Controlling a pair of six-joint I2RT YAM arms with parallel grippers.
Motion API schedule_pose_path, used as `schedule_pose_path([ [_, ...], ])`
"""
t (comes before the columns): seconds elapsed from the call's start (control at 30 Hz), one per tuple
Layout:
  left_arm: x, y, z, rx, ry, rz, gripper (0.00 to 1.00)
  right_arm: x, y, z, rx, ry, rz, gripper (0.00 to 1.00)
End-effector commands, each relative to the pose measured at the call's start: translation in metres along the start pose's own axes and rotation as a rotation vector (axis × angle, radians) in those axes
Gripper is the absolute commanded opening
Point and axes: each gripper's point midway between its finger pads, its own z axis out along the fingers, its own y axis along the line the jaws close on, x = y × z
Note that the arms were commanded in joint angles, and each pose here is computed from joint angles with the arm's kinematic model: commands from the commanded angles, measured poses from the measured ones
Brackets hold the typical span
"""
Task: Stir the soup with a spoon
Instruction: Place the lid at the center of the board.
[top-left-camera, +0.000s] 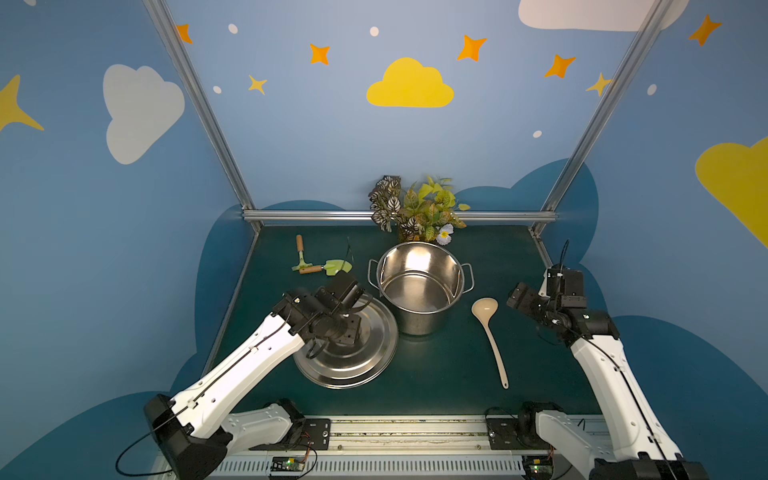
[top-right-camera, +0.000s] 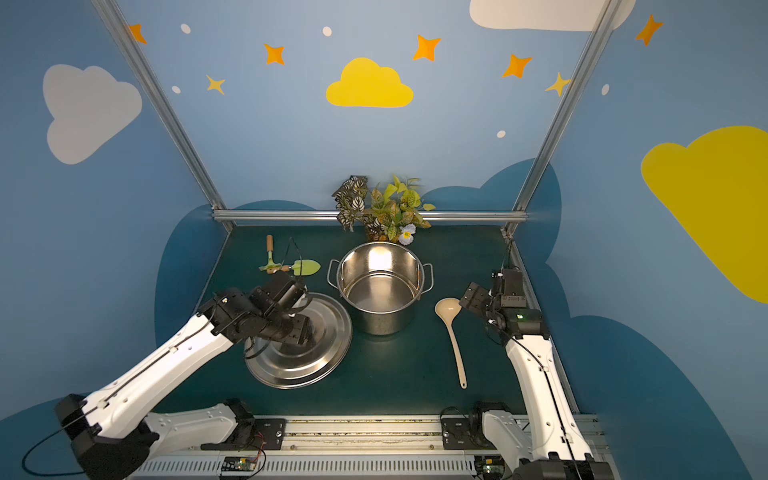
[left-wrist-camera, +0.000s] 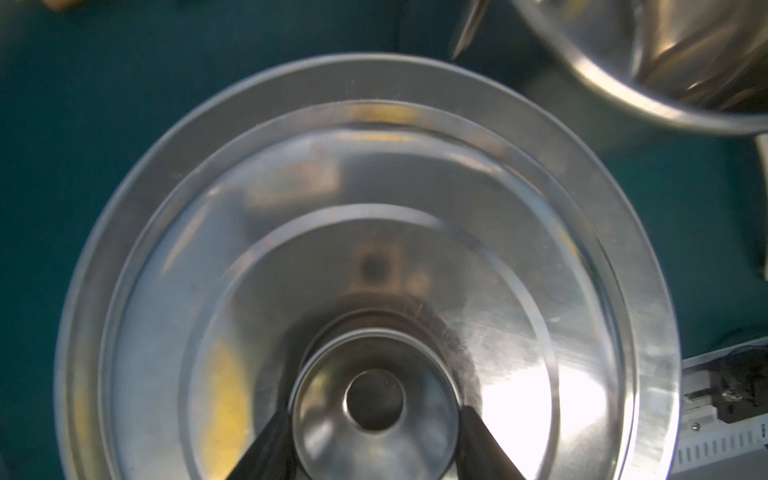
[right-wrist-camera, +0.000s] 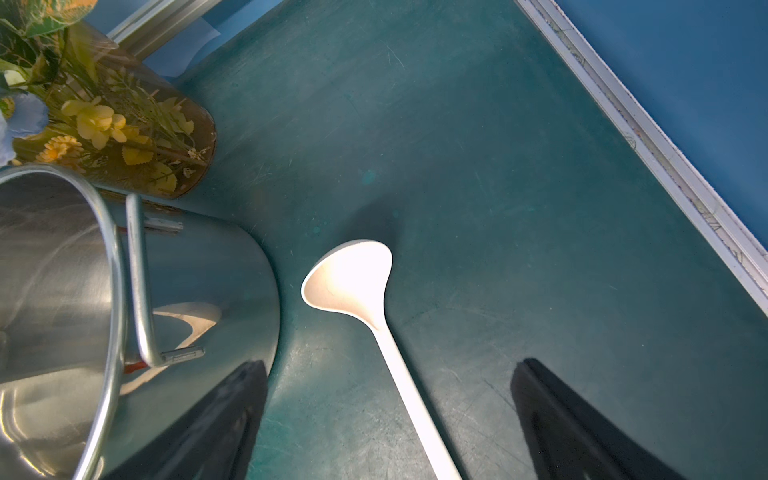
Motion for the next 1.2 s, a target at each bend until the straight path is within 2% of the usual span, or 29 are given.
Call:
schedule_pose_path([
  [0.0,-0.013,-0.007,0.014,0.072,-0.058,-0.060,0.17,0.009,-0.006,0.002,0.016,0.021,0.004,0.98],
  [0.27,-0.024,-0.010,0.070,0.083,-0.012,-0.077,0.18,0.047,-0.014,0.014,0.024,0.154,0.042,0.97],
  [0.5,-0.018,-0.001,0.117,-0.003,0.092,-0.095,0.21,0.093,-0.021,0.022,0.048,0.316,0.073,0.92],
  [0.87,0.011,0.013,0.139,-0.045,0.126,-0.123,0.29,0.130,-0.018,0.041,0.084,0.484,0.050,0.84],
  [1.0,0.023,0.017,0.145,-0.050,0.142,-0.132,0.36,0.146,-0.017,0.050,0.115,0.590,0.055,0.80],
  [1.17,0.032,0.018,0.147,-0.047,0.151,-0.139,0.42,0.157,-0.014,0.062,0.135,0.639,0.038,0.77],
])
